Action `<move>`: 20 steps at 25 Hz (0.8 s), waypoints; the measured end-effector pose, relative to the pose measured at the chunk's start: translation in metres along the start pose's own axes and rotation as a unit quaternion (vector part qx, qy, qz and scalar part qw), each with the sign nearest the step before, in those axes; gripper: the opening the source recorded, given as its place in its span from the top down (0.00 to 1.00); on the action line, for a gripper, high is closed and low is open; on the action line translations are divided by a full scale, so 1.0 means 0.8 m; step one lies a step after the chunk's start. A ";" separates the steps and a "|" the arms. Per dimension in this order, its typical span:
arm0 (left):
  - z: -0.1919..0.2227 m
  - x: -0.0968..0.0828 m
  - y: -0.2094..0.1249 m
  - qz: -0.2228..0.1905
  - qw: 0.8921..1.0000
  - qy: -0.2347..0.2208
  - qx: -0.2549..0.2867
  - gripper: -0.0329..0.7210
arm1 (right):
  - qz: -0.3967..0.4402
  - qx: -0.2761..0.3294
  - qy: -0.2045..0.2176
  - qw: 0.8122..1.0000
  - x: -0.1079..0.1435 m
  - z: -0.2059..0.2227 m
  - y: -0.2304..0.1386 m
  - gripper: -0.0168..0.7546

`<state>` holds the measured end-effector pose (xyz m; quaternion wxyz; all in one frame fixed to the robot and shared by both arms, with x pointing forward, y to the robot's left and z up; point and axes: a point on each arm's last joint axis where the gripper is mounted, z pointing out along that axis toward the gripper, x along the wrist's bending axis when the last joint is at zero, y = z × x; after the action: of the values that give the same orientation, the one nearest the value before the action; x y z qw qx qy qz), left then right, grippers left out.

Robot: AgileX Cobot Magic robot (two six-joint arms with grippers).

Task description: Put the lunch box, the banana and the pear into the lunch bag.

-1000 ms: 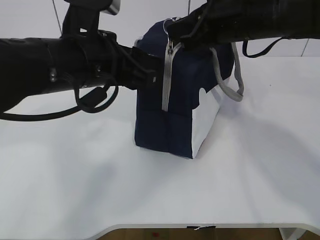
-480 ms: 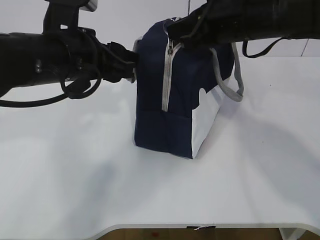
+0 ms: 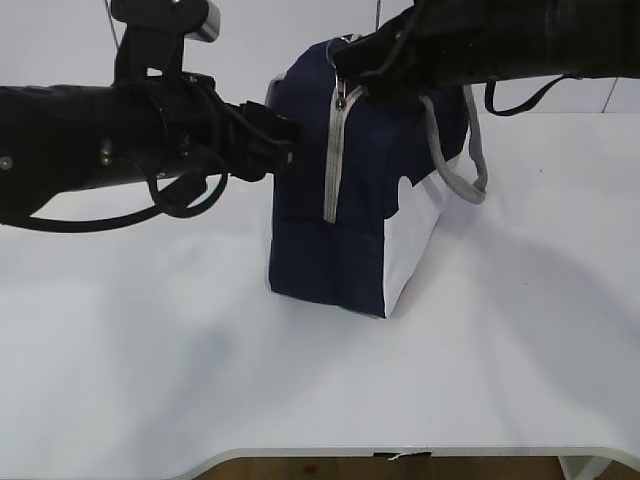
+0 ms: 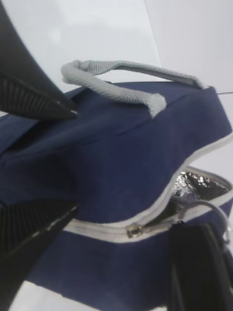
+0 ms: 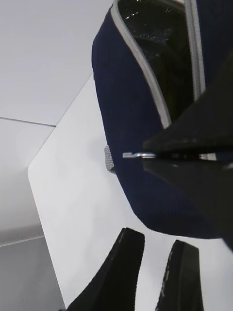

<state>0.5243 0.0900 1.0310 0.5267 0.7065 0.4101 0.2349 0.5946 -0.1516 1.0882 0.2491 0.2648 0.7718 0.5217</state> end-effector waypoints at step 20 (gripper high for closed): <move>0.016 0.001 -0.008 -0.015 1.000 0.000 -0.027 0.48 | 0.000 -0.001 0.005 1.000 0.001 0.000 0.000 0.97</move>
<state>0.5327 0.0845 1.0204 0.5488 0.6857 0.4147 0.2378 0.5940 -0.1510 1.0883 0.2457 0.2622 0.7725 0.5235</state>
